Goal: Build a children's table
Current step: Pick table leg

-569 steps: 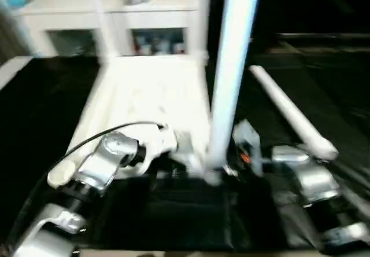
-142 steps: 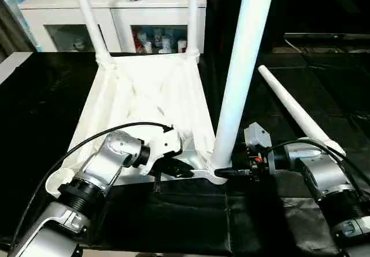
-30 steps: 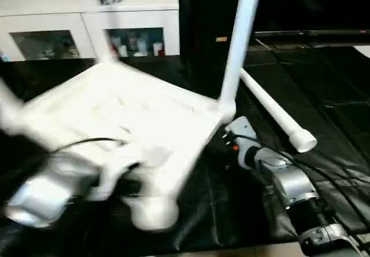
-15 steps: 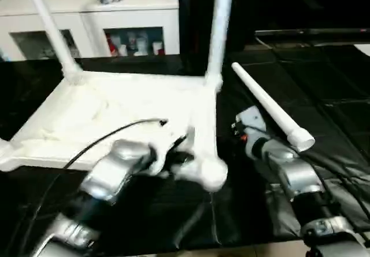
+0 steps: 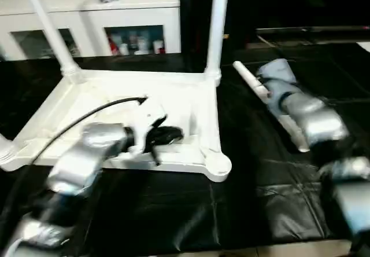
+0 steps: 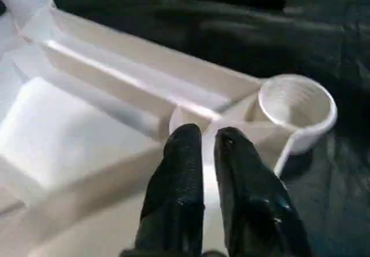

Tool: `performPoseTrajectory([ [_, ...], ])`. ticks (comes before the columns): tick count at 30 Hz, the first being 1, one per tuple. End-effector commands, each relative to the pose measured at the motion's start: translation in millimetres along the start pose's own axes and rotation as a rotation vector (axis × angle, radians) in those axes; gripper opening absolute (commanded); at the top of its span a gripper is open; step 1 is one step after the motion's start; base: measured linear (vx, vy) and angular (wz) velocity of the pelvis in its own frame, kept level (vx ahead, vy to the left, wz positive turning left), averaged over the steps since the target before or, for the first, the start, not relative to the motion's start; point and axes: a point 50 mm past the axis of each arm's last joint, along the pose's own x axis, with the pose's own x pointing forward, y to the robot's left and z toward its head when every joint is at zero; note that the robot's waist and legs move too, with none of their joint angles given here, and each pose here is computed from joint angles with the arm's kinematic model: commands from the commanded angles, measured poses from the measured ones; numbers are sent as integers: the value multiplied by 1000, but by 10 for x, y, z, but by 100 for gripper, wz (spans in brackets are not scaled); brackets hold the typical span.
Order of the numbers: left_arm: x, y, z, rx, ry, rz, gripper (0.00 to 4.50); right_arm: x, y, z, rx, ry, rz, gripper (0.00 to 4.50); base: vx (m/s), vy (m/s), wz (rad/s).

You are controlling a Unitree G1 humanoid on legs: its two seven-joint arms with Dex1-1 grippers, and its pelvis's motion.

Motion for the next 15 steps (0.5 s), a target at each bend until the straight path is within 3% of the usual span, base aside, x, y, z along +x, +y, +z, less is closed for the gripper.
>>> performPoseTrajectory([
  [1,-64,-24,62,14,-14,-16,97,-3,-76,-39,30,43,-24,450,0,0,0],
  [6,-112,-43,60,8,-6,-17,131,-9,-151,-147,56,106,-57,450,0,0,0],
  [8,-131,-58,57,3,0,-21,163,-16,-172,-227,101,140,-59,450,0,0,0],
  [15,-176,-102,53,-4,17,-31,210,-54,-207,-463,236,239,-57,450,0,0,0],
])
